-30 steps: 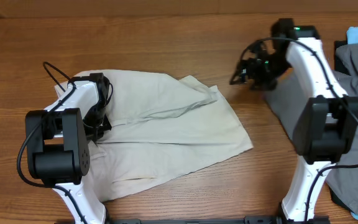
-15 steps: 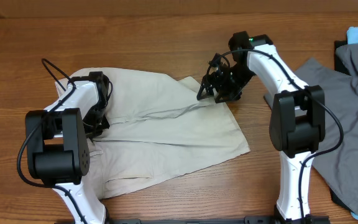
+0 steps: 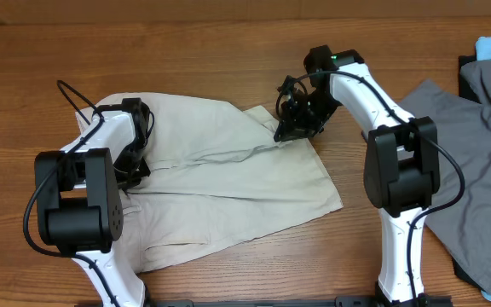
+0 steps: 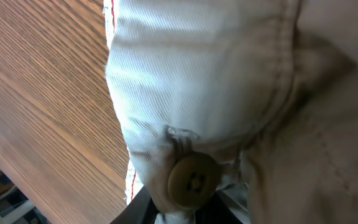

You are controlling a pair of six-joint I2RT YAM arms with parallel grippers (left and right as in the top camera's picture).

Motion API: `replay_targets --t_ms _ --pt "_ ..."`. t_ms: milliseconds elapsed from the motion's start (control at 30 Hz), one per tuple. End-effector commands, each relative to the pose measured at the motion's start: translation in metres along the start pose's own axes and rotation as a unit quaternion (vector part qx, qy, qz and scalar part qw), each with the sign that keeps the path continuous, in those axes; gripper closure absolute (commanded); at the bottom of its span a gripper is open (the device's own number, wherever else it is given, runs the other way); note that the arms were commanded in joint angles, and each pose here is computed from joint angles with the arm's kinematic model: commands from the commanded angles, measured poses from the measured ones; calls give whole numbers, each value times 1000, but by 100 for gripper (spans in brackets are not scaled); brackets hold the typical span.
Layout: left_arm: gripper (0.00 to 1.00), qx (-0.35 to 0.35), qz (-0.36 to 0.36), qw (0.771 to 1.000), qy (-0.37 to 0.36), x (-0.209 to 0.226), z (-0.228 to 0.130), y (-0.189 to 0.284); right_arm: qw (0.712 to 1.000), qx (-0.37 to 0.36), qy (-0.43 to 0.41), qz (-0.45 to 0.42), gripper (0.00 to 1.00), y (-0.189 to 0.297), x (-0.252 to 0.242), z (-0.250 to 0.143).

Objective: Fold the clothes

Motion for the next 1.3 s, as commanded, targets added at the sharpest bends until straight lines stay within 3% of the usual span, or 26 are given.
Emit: replay_targets --t_ms 0,100,233,333,433,533,600,700,767,867,933,967,1033,1100,1133,1200,1267 --pt "81 -4 5 1000 1 1 3 -1 1000 -4 6 8 96 1 4 1" --pt "80 -4 5 1000 1 1 3 -1 1000 -25 5 6 96 5 4 8" --pt "80 -5 5 1000 1 1 3 -1 992 -120 34 -29 96 52 9 40" --pt "80 -4 5 1000 1 1 3 -1 969 -210 60 -113 96 110 23 61" --pt "80 -4 5 1000 1 1 3 -1 947 -243 54 -202 96 138 27 63" --pt "80 -4 5 1000 1 1 3 -1 933 -203 -9 -298 96 138 8 47" --pt "80 -5 5 1000 1 1 3 -1 900 -143 -97 -400 96 134 -22 23" --pt "80 -5 5 1000 1 1 3 -1 870 -80 -173 -455 96 128 -53 -3" --pt "80 -5 5 1000 1 1 3 -1 862 -53 -234 -447 96 123 -67 -19" --pt "79 -6 6 1000 1 1 3 -1 881 -30 -246 -402 96 118 -70 -25" --pt "79 -7 5 1000 2 1 4 -1 961 35 -129 -240 96 103 -46 -29" --pt "79 -7 5 1000 2 1 4 -1 975 52 -94 -192 95 99 -37 -32" --pt "79 -7 5 1000 2 1 4 -1 974 54 -103 -192 90 98 -36 -34" --pt "79 -7 5 1000 -5 1 4 -1 966 35 -130 -219 66 101 -42 -30" --pt "78 -7 5 1000 -9 1 4 -1 961 13 -135 -241 59 103 -48 -25" --pt "78 -8 5 1000 -9 0 4 -1 959 -17 -126 -252 53 107 -52 -16" --pt "78 -9 4 1000 -8 0 4 -1 960 -63 -110 -250 39 111 -55 -2"
Point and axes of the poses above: each gripper's point midway between its finger pads, its own y axis back along the fingers, its own x axis along the line the jaws close on, z = x × y, the point moved 9 cm from there along y, back along the fingers, and after that the axes turned 3 degrees about y, right-handed, at the moved point
